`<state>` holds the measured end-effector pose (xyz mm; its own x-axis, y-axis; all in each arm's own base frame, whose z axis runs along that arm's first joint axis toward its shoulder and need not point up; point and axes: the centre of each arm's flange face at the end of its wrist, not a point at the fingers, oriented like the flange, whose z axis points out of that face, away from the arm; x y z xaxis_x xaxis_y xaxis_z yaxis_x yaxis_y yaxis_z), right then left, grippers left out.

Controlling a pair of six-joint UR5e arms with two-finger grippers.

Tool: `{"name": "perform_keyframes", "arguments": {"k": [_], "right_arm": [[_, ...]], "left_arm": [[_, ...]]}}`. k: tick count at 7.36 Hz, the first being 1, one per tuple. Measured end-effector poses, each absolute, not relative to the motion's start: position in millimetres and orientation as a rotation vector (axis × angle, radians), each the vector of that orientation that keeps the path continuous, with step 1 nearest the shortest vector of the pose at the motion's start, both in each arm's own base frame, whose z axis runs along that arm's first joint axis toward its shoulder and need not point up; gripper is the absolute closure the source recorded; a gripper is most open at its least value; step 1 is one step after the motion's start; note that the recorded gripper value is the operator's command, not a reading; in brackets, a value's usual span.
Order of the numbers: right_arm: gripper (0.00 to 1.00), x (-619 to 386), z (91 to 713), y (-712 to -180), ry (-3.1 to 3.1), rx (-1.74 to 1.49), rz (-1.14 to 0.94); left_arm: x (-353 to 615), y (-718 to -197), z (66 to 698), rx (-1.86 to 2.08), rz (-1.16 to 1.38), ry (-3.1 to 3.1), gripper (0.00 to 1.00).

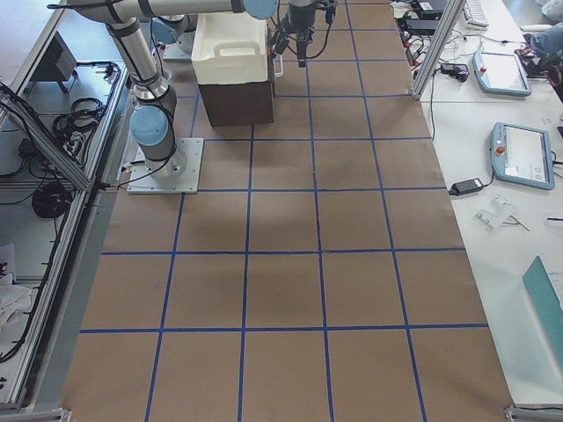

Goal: Put scissors in drawer and close it

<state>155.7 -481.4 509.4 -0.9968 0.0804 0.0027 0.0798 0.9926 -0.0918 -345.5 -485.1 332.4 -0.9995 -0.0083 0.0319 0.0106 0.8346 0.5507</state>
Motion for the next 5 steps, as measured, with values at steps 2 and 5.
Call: {"name": "perform_keyframes", "arguments": {"k": [2, 5], "right_arm": [[0.0, 155.9, 510.9, -483.5, -3.129, -0.126, 0.172], [0.0, 155.0, 512.2, -483.0, -3.126, -0.121, 0.178]], "left_arm": [[-341.6, -498.5, 349.3, 0.009, -0.792, -2.986, 0.0], [-321.2, -536.9, 404.6, -0.013, -0.382, -3.075, 0.0]]}}
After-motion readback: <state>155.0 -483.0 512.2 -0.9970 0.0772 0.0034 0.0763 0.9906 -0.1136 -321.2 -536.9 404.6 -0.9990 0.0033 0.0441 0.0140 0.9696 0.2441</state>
